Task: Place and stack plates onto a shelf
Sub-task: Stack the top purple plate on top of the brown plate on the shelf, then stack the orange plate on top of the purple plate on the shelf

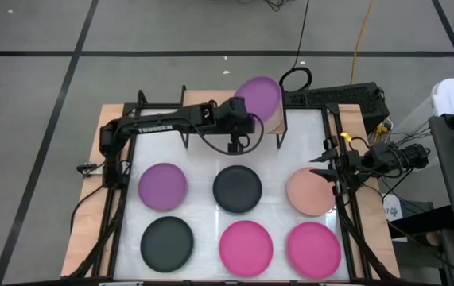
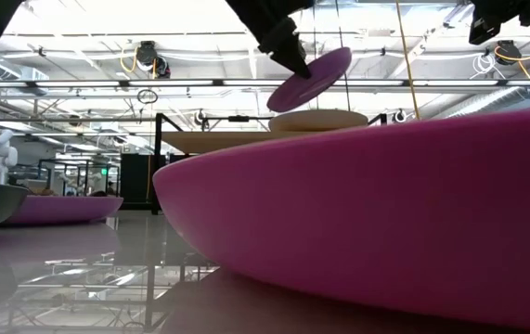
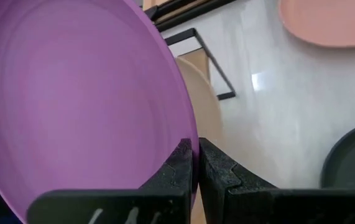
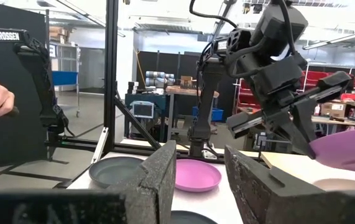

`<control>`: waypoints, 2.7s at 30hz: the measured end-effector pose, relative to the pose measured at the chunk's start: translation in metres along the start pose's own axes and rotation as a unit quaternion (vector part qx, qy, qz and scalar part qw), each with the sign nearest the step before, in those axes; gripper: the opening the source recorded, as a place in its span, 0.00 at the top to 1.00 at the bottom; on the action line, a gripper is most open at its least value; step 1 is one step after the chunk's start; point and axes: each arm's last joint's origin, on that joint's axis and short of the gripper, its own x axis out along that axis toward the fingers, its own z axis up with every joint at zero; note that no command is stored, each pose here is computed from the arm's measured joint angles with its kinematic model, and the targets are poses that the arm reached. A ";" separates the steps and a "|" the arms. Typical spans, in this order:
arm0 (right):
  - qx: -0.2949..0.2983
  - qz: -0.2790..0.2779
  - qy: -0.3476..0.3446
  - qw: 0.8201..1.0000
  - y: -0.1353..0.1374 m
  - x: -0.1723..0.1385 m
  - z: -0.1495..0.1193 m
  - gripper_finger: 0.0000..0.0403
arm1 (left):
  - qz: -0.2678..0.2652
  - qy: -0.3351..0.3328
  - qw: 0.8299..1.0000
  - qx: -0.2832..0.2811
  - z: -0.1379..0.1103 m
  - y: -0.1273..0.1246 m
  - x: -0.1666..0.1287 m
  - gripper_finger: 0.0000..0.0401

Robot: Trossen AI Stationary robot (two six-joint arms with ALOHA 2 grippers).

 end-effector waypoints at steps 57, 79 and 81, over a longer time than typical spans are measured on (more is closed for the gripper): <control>0.039 0.003 0.035 0.999 0.001 0.000 -0.007 0.70 | -0.016 -0.240 0.965 -0.107 -0.004 -0.049 -0.120 0.75; 0.031 -0.037 0.186 0.981 0.006 0.034 -0.029 0.70 | 0.011 -0.440 0.870 -0.223 -0.104 -0.129 -0.112 0.75; 0.032 -0.038 0.221 0.974 0.008 0.040 -0.028 0.70 | 0.010 -0.436 0.872 -0.222 -0.104 -0.129 -0.112 0.75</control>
